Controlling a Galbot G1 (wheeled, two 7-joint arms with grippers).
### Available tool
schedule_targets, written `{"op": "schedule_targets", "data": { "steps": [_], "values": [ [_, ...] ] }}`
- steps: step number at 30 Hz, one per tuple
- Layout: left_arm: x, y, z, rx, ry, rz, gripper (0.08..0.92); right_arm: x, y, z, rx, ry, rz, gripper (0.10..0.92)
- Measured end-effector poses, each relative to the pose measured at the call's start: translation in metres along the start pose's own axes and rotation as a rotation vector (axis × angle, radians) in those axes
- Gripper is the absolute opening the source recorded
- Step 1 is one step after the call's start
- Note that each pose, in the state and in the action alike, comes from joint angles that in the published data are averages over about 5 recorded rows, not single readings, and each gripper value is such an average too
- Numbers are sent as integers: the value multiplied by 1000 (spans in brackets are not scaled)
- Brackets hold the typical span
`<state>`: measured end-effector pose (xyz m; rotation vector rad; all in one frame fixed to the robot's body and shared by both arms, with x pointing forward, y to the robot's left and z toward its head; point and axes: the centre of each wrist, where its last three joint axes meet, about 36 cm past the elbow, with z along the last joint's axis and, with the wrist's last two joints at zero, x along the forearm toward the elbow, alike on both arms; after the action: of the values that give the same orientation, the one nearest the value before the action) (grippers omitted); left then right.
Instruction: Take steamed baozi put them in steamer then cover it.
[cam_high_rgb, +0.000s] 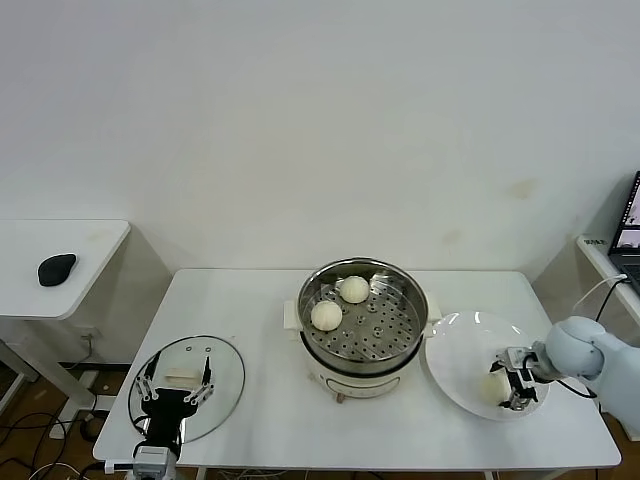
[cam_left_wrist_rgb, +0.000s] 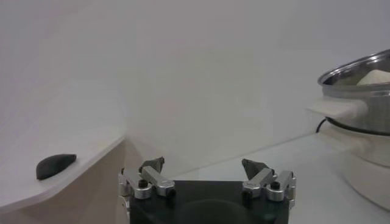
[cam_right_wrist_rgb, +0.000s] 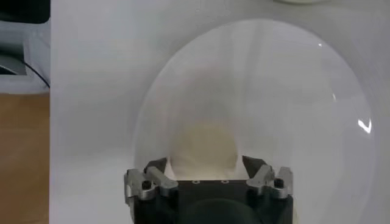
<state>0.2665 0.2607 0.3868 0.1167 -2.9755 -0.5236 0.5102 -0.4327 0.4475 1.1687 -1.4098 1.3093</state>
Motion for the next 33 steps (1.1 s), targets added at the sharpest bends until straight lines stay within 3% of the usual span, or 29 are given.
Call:
{"op": "schedule_targets", "data": {
  "steps": [5, 16, 25, 33],
  "values": [
    [0, 1, -1, 0, -2, -3, 823, 1, -2, 0, -4, 0, -6, 606],
    [0, 1, -2, 1, -9, -2, 823, 38, -33, 0, -28, -14, 45, 611],
    [0, 2, -5, 2, -17, -2, 823, 111, -92, -28, -4, -90, 153, 619],
    [-2, 6, -8, 1, -24, -10, 823, 184, -135, -87, 124, -180, 259, 619]
  ]
}}
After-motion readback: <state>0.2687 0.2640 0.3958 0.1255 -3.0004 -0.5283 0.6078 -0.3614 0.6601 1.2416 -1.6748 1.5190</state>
